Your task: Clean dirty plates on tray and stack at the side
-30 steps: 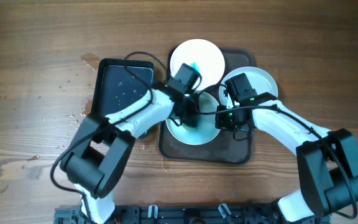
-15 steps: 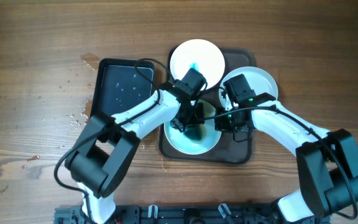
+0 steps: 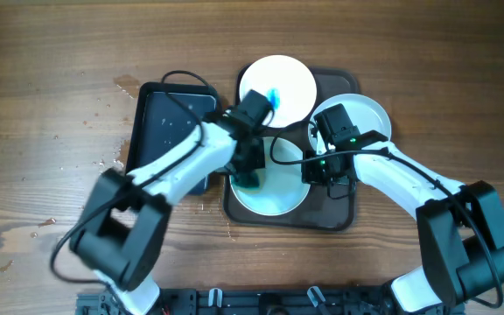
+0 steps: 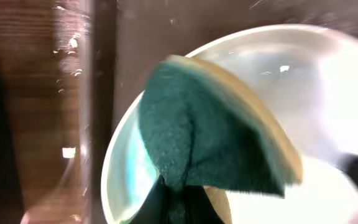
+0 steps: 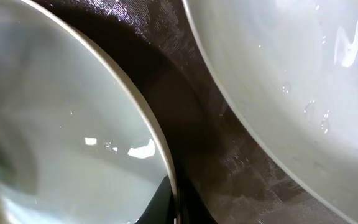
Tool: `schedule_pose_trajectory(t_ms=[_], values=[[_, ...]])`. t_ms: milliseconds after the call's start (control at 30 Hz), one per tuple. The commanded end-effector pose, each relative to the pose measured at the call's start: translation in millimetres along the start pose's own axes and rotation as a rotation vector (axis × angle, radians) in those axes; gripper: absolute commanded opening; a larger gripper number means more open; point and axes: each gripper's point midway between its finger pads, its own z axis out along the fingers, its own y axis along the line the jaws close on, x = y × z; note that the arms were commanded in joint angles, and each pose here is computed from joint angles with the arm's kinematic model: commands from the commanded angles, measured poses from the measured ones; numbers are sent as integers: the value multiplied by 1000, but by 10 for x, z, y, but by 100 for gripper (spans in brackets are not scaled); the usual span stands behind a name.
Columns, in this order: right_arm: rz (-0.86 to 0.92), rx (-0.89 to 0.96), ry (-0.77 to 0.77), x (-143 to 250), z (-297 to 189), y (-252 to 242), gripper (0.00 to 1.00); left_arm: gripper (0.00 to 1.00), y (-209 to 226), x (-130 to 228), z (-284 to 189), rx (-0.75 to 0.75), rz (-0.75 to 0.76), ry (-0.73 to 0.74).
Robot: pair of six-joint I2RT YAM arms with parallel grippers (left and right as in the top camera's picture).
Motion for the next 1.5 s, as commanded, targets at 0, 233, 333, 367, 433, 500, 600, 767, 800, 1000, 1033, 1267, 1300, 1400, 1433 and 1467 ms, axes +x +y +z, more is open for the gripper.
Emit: schedule_pose_trajectory(t_ms=[0, 233, 333, 367, 433, 500, 600, 767, 800, 1000, 1033, 1267, 1300, 1400, 1433, 1467], values=[[11, 76, 11, 27, 65, -177, 4, 4, 156, -211, -685, 142, -95, -84], [-129, 32, -83, -212, 64, -58, 8, 4, 1597, -560, -1034, -106, -335, -241], [-115, 5, -82, -215, 64, -9, 6, 4, 1819, -559, -724, -125, -379, -209], [-73, -17, -60, -168, 67, 19, 4, 4, 1849, -563, -582, -132, -358, -195], [-17, -43, -16, -88, 36, 66, 4, 11, 1871, -537, -441, -144, -344, -157], [-34, -36, -5, -102, -107, 109, 4, 38, 1857, -533, -494, -138, -343, -160], [-77, 12, -19, -238, -455, 168, 4, 78, 1832, -579, -772, -123, -348, -206], [-113, 27, -73, -557, -1014, 398, 4, 90, 1757, -605, -1370, -15, -373, -322], [-120, 17, -98, -639, -1109, 461, 4, 90, 1766, -600, -1511, 24, -390, -351], [-212, -40, -179, -1079, -1466, 1124, 4, 89, 2059, -399, -2324, 132, -515, -546], [-238, -48, -177, -1141, -1441, 1299, 4, 89, 2095, -343, -2422, 129, -528, -577], [-341, 146, -439, -1636, -1204, 1963, 5, 100, 2102, -130, -2547, 119, -549, -596], [-354, 196, -517, -1667, -1283, 2042, 4, 100, 2102, -119, -2537, 118, -551, -589], [-382, 366, -722, -1653, -1535, 2229, 4, 100, 2101, -110, -2528, 117, -553, -583], [-394, 421, -781, -1605, -1617, 2296, 5, 100, 2101, -110, -2528, 117, -553, -583], [-399, 463, -818, -1562, -1676, 2328, 5, 100, 2100, -110, -2528, 118, -552, -583]])
